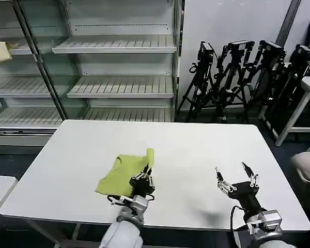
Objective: Fold and organize the clothes.
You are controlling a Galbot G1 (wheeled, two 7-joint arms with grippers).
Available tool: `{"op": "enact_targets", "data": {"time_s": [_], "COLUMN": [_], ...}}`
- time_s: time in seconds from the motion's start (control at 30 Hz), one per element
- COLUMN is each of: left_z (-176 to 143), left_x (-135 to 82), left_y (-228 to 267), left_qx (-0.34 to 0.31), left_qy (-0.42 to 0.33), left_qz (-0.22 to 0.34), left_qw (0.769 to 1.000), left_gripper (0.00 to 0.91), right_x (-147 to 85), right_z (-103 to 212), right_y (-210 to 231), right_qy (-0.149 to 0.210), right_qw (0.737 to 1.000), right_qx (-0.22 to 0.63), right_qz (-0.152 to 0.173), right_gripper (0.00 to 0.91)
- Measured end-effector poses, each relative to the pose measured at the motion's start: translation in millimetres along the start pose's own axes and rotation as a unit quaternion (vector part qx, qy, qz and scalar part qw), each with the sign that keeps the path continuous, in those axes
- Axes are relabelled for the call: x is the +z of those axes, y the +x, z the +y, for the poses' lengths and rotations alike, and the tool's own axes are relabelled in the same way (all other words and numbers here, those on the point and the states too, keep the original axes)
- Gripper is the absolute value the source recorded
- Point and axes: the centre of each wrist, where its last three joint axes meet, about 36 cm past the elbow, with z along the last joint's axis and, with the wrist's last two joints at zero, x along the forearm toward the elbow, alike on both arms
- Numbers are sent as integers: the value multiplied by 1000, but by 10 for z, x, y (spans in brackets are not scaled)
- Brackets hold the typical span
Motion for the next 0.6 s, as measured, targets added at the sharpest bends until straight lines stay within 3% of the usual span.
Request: {"op": "enact_targets", "data": {"time_s": [0.17, 0.2, 0.6], "left_z": [-160, -195, -235], "left_x": [-130, -151, -365], "left_y": [-145, -168, -390], "left_qx": [-12, -12, -12], "left_qy": [38, 44, 113], "left_qz": [4, 5, 1], "left_qw": [999, 999, 994], "left_gripper": [50, 907, 907], "right_x": [-22, -21, -47], "right_z": [-103, -119, -268], "right_y": [-101, -117, -213], "right_qy": [5, 5, 8], "right_qw": [1000, 1000, 1000], "right_qx": [-1, -2, 3], "right_qz": [-9, -9, -16], "right_gripper": [907, 907, 907]}}
